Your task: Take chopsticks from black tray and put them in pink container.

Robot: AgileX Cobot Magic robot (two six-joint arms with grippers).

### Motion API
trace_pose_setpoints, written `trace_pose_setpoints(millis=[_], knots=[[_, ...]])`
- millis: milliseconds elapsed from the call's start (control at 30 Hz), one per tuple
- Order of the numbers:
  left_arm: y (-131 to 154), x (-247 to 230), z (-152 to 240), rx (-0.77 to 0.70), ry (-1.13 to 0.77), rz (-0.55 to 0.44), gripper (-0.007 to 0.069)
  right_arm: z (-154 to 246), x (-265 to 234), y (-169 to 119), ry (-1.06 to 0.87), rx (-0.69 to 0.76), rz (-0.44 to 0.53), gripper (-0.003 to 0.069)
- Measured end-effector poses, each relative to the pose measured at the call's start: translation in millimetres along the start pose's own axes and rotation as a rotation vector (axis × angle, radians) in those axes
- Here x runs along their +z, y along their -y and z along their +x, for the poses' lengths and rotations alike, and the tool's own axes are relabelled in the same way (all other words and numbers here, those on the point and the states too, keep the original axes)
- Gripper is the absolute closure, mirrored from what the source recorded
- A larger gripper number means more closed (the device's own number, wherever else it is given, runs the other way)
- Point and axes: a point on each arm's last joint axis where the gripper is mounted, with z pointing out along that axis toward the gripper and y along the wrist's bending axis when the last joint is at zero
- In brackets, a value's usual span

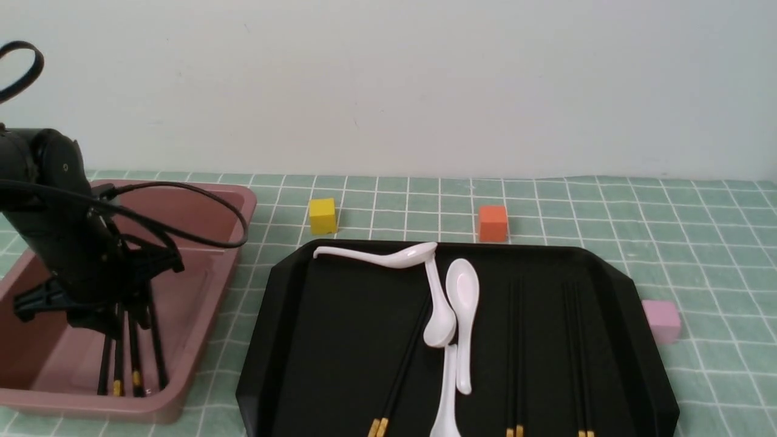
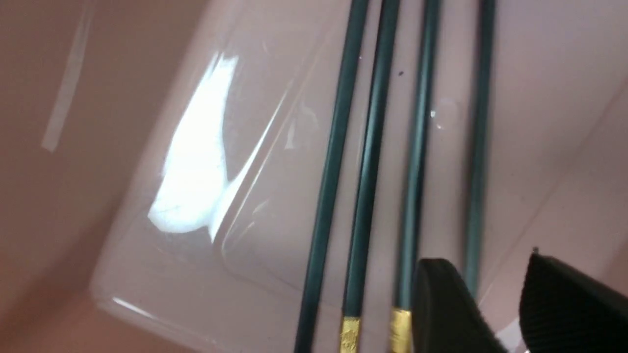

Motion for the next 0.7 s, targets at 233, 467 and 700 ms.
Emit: trace_pose_setpoints(millis=[233,467,700], knots=[[-5,-51,10,0.058,0.038,0.017,0.0472,0,0,0,0.000,0.000,0.000,0.0419],[-18,-130,44,0.133,0.167,0.101,0.0638,0,0,0,0.000,0.000,0.000,0.0419],[-46,-153,110,0.138,0.242,0.175,0.0638,0,0,0,0.000,0.000,0.000,0.0419]])
